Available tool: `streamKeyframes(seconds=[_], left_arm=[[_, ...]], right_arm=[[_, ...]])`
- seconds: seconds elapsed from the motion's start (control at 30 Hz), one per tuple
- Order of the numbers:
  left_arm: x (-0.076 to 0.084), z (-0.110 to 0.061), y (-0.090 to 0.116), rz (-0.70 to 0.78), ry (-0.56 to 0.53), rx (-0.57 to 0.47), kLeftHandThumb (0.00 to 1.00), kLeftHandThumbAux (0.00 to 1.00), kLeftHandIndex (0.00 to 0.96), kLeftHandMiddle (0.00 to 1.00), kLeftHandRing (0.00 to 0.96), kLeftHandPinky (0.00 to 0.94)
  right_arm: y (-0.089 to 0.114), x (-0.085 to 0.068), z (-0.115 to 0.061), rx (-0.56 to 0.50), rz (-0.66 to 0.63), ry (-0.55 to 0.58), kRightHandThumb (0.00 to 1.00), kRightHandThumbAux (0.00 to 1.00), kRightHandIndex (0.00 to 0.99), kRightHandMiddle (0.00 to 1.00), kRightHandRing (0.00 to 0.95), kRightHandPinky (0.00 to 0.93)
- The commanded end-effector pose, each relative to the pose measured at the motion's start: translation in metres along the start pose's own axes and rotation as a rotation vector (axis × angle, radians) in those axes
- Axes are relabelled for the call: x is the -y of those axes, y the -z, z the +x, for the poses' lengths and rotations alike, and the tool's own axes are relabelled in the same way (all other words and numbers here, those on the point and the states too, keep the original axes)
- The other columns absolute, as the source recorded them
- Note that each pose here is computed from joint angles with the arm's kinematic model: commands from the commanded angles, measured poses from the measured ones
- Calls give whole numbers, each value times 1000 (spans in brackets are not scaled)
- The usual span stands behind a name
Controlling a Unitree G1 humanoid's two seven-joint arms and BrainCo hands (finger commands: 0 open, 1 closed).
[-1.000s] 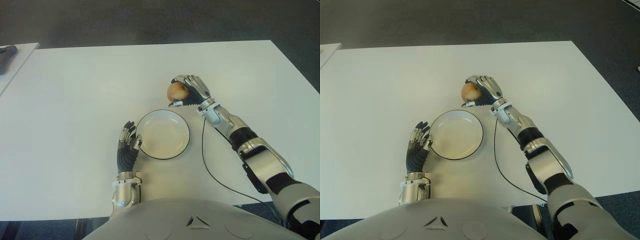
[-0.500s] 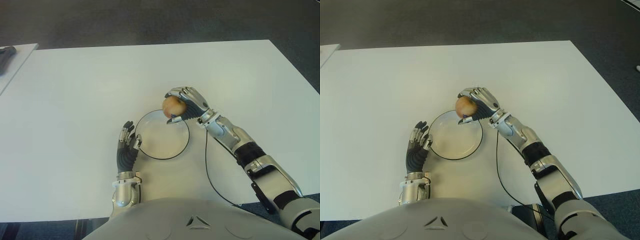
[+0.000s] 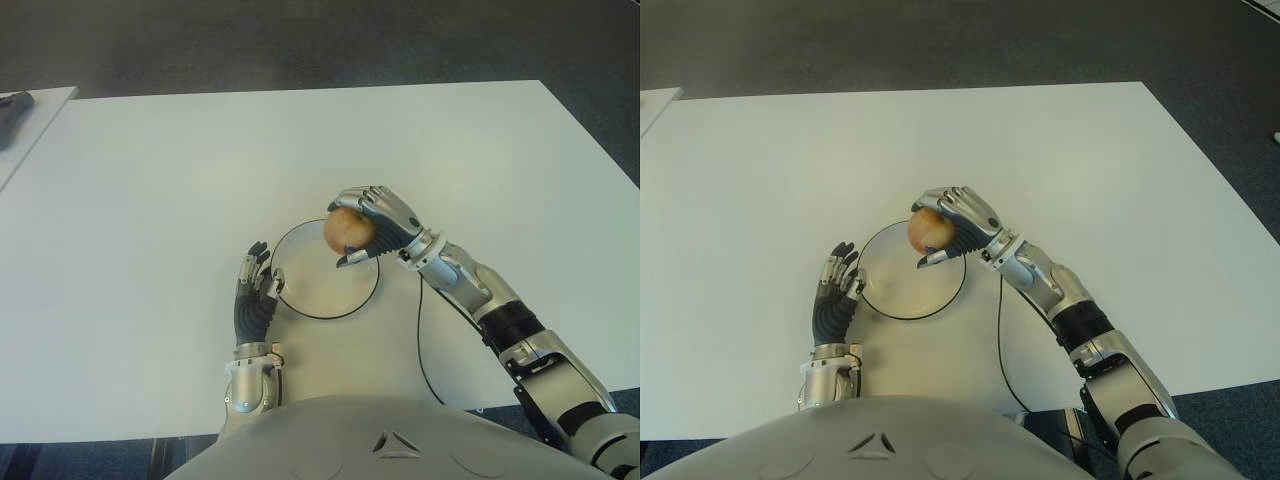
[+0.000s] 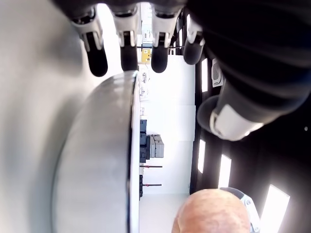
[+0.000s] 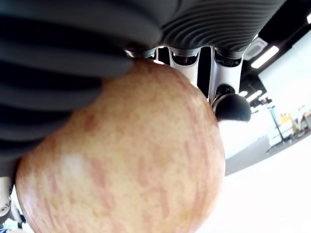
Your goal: Put the apples into the plate.
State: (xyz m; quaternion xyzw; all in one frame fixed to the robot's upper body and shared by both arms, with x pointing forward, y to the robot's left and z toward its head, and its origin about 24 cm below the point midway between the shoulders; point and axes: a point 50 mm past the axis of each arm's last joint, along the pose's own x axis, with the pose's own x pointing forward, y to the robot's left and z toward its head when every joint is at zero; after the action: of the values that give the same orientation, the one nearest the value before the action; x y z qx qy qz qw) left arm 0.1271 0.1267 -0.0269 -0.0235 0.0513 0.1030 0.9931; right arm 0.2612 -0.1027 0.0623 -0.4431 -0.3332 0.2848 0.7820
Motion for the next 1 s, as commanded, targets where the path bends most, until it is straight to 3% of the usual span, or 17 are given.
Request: streamKeyframes(seconds=[0.03,0.6,1.0], left_arm=[[6,-16,44,-16,-40,-288,290,612,117,122,133,196],[8,-14,43,-14,-38,-277,305,612,112,127,131,180],[8,-14,42,-19,-44,-268,300,629,107,125,130,159]], right_arm=[[-7,-1,-5,27,14,-19,711,718,438,892,877,857],[-18,-20,3,124,-7,-70,713,716,438,894,874,864],[-18,-23,9,147,-17,-73,713,715,438,914,879,874]])
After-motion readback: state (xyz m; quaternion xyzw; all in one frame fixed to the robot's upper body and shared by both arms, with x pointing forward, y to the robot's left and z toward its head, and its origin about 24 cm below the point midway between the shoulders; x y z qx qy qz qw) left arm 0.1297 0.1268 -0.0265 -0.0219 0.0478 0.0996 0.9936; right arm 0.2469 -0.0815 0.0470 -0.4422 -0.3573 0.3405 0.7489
